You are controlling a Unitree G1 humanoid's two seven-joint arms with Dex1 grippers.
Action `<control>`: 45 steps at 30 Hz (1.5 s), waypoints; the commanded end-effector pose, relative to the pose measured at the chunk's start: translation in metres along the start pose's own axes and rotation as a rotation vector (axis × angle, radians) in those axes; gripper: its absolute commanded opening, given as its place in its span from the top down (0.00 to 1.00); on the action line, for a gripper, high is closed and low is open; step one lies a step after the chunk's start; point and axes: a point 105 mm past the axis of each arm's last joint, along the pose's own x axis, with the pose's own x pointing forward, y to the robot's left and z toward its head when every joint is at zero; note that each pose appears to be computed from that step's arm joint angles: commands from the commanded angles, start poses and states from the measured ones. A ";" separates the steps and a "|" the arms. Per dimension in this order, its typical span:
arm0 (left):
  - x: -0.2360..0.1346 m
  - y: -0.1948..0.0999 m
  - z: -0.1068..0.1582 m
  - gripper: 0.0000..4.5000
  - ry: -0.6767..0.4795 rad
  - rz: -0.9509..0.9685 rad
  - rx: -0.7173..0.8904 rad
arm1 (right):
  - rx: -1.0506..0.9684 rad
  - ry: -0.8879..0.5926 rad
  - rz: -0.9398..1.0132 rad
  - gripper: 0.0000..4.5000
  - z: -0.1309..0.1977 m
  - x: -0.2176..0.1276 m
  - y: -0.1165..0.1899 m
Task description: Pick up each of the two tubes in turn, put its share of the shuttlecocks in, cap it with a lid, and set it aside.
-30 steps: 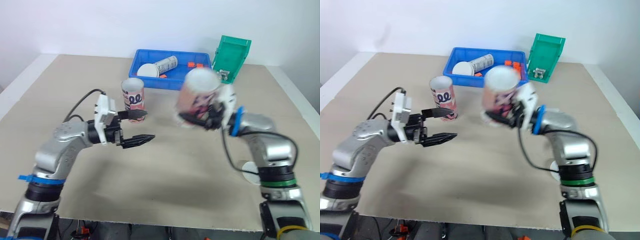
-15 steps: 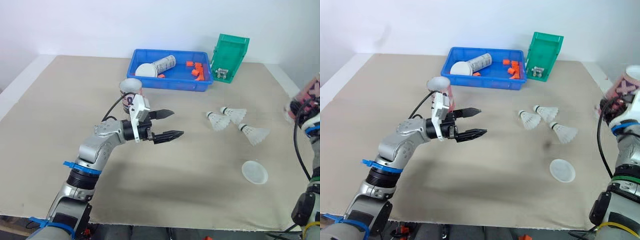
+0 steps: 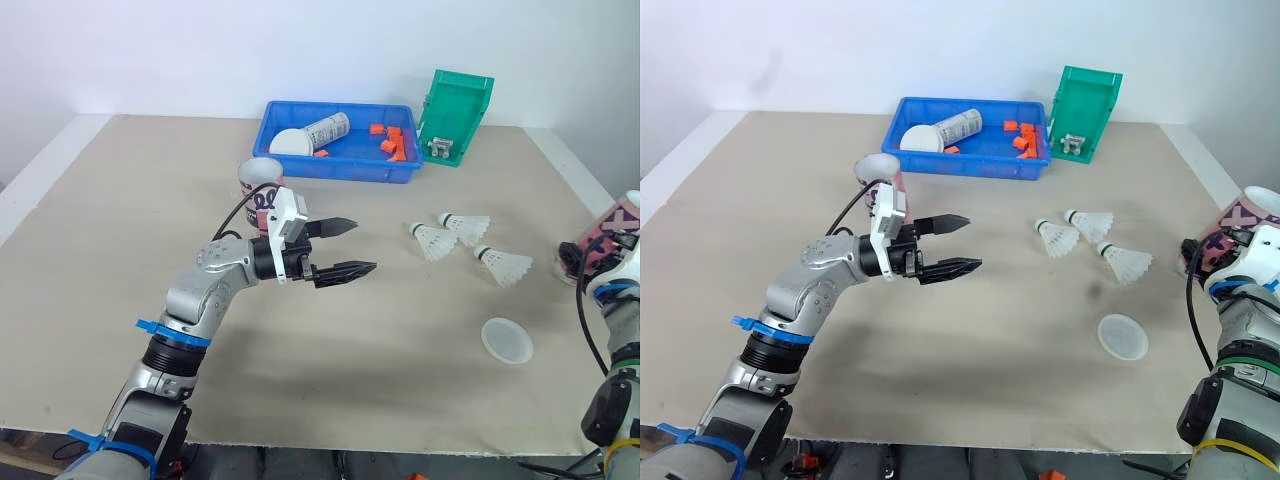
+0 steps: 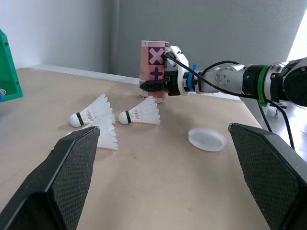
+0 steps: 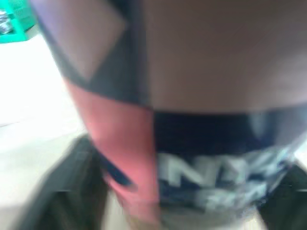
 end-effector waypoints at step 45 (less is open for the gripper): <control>-0.116 0.006 -0.020 0.00 0.116 0.439 -0.093 | -0.384 0.042 0.790 0.01 0.054 -0.138 0.114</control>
